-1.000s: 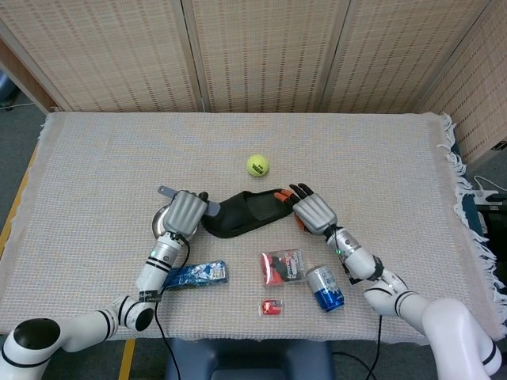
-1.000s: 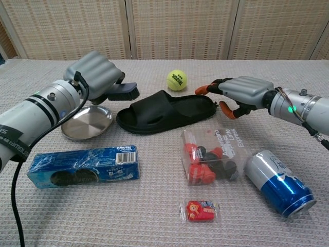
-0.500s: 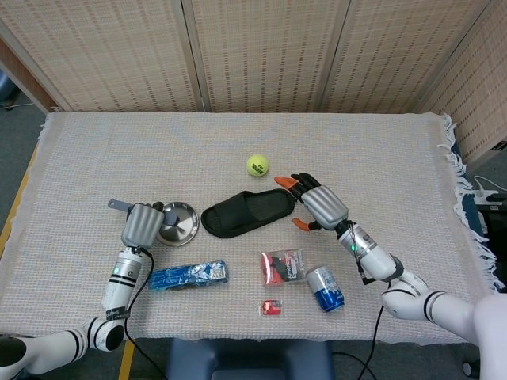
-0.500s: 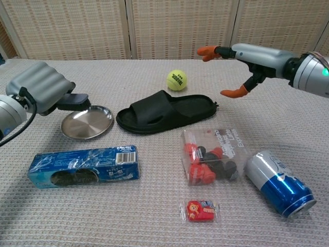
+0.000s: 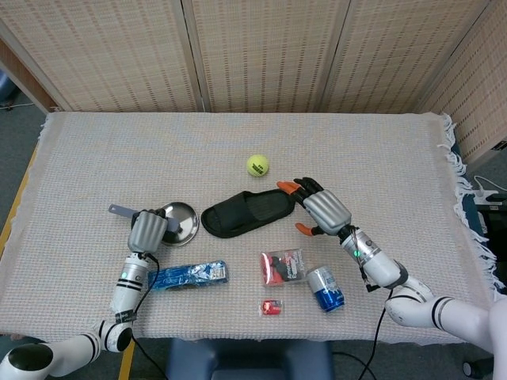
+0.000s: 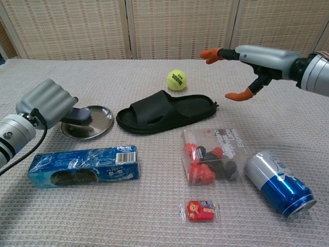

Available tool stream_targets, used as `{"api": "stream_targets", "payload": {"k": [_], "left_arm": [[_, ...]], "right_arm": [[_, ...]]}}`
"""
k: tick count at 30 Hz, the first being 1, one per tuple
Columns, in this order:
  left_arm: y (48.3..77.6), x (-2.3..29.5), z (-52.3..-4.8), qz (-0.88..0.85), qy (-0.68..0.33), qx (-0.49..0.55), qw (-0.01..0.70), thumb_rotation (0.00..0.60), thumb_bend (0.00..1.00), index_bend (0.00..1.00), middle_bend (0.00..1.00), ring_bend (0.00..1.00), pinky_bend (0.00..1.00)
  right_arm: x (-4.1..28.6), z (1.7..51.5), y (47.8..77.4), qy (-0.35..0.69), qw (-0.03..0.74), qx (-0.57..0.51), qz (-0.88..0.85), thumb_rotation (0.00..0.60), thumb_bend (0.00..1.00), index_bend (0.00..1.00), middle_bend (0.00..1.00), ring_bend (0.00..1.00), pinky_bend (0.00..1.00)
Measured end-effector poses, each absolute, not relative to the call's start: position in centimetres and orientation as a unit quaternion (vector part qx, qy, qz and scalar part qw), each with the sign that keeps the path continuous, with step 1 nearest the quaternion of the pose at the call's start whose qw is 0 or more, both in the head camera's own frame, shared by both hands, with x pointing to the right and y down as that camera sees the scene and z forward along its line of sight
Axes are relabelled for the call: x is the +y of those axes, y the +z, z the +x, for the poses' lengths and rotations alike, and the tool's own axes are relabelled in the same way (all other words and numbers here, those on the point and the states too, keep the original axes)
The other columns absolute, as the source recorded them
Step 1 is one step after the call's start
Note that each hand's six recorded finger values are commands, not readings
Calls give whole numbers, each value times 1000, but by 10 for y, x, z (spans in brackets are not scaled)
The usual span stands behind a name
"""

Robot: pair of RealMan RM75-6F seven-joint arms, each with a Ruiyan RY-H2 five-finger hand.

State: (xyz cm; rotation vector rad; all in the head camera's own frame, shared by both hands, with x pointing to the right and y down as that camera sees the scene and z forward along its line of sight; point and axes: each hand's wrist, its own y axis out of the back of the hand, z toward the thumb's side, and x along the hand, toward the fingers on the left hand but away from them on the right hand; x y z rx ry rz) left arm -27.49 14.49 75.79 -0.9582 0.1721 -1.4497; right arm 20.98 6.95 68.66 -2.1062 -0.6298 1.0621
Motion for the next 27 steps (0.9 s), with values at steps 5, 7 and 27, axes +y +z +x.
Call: {"api": "stream_targets", "payload": {"k": [5, 7, 27], "left_arm": [[764, 150, -262, -421, -630, 74, 649, 600, 494, 298, 499, 698, 1000], [764, 152, -258, -419, -629, 73, 650, 600, 492, 259, 464, 696, 1000], [718, 160, -256, -513, -597, 175, 592, 600, 432, 57, 119, 86, 435]], "right_arm": [[71, 210, 690, 413, 341, -241, -810, 600, 245, 0, 71, 0, 46], [70, 210, 691, 414, 340, -241, -809, 600, 245, 0, 71, 0, 46], [85, 242, 670, 425, 399, -244, -775, 600, 104, 0, 0, 0, 0]]}}
